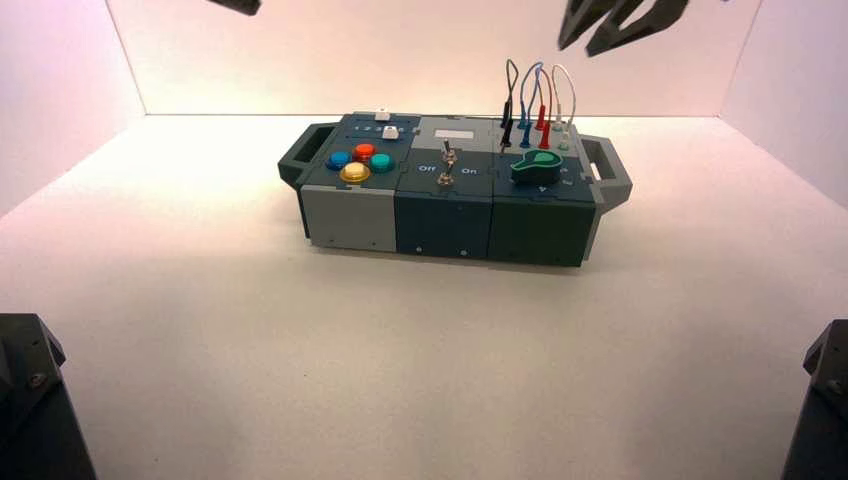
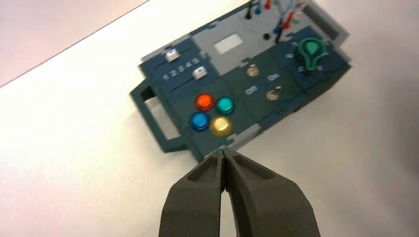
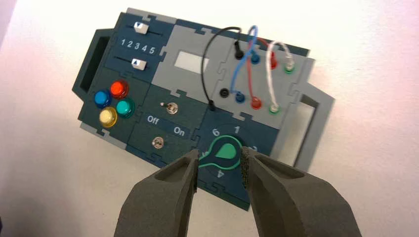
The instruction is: Insert the black wire.
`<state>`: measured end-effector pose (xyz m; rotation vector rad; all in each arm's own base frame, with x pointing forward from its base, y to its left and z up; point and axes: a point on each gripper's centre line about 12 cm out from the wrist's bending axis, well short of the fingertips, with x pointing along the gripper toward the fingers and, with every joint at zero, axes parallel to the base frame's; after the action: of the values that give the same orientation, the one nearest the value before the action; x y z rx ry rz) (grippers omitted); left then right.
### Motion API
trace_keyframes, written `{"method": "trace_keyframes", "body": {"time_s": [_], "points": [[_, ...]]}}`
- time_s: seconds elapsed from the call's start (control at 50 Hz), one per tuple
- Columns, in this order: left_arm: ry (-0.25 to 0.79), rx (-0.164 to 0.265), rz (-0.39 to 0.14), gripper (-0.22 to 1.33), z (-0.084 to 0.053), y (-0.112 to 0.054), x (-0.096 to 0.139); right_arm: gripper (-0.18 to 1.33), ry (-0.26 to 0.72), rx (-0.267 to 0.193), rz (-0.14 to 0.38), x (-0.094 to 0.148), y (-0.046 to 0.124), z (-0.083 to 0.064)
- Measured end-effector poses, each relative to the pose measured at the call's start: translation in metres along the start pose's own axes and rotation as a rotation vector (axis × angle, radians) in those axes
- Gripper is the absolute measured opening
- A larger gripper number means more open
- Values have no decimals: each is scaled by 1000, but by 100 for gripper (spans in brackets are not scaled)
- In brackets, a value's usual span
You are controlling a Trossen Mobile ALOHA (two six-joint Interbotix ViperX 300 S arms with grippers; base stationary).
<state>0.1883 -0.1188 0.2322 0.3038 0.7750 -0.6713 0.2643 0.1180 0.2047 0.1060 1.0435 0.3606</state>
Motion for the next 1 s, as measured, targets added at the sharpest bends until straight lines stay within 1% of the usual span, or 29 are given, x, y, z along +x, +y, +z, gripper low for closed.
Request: {"method": "trace_keyframes", "body": {"time_s": [0.06, 0.12, 0.22, 0.34, 0.68, 0.84, 1.0], "points": [[-5, -2, -9, -16, 1, -2, 0, 91, 12, -5, 2, 4, 2, 1], [-25, -17, -16, -16, 4, -3, 0, 91, 34, -3, 6, 13, 4, 4], [-67, -35, -12, -17, 9, -3, 1, 91, 68, 14, 8, 26, 5, 5], [-97, -44, -4, -16, 12, -2, 0, 91, 97, 32, 9, 38, 4, 6], [-98, -43, -1, -16, 13, -2, 3, 91, 144, 55, -10, 69, -1, 8], [-97, -44, 0, -16, 13, -1, 4, 91, 162, 55, -14, 80, -2, 9], [-92, -45, 2, -16, 13, -1, 6, 91, 161, 52, -15, 88, 0, 15]]}}
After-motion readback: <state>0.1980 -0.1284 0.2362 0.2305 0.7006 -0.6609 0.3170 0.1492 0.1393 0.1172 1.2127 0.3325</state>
